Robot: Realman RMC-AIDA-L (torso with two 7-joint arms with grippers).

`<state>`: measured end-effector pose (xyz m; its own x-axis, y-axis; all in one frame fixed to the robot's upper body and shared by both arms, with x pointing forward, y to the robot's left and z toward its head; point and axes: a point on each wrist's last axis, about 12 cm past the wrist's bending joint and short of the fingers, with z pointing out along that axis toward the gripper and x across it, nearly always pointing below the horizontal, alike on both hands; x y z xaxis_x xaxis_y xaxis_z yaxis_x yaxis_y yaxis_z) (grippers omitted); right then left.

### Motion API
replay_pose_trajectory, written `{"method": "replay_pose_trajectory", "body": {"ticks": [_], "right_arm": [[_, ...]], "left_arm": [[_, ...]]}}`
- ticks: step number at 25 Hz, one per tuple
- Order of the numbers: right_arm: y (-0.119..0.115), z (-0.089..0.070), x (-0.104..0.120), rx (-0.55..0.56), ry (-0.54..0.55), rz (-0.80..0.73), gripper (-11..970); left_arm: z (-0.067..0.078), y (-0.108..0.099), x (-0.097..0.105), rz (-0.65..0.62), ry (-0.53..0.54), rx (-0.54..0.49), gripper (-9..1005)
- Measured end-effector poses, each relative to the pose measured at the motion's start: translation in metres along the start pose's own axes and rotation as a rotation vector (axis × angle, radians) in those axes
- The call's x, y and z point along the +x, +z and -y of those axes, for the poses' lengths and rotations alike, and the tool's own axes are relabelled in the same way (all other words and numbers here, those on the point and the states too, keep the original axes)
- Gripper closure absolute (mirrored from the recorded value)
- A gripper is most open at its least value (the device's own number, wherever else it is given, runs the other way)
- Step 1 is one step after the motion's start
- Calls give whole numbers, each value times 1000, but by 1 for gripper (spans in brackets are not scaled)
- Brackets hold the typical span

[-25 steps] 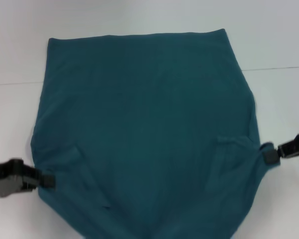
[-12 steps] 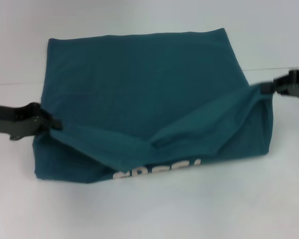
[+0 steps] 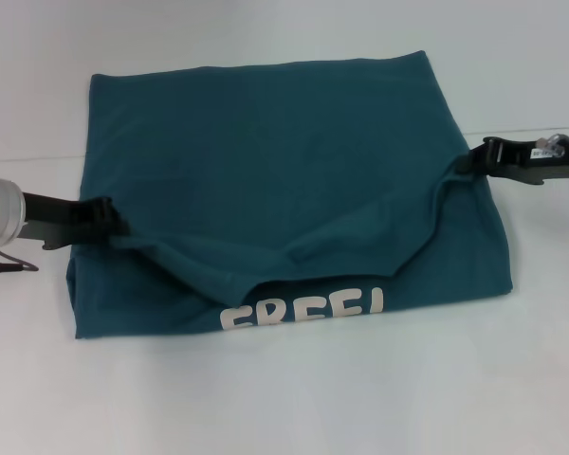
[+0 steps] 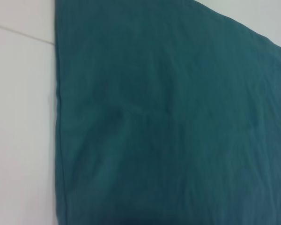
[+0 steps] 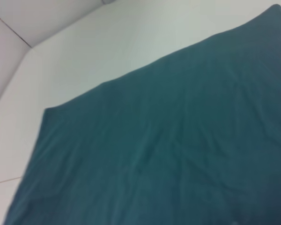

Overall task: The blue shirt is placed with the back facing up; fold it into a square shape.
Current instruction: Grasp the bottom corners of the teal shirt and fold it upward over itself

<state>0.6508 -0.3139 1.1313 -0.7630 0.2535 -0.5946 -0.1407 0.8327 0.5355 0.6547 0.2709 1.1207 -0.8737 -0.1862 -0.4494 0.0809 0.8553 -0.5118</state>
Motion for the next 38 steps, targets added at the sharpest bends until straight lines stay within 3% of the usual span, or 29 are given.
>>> {"method": "replay_pose_trajectory", "body": {"ticks": [8, 13, 22, 29, 38], "right_arm": [[-11, -7, -20, -58, 30, 95, 845], [-10, -8, -36, -40, 33, 159, 836], [28, -5, -25, 166, -34, 168, 818], [35, -16, -31, 175, -81, 186, 805], [44, -37, -44, 176, -154, 204, 788]], "left_arm": [[1, -23, -23, 76, 18, 7, 946], [12, -16, -37, 114, 45, -14, 946], [17, 11, -32, 187, 99, -108, 946], [7, 8, -31, 221, 47, -125, 947], [8, 4, -37, 256, 40, -133, 946]]}}
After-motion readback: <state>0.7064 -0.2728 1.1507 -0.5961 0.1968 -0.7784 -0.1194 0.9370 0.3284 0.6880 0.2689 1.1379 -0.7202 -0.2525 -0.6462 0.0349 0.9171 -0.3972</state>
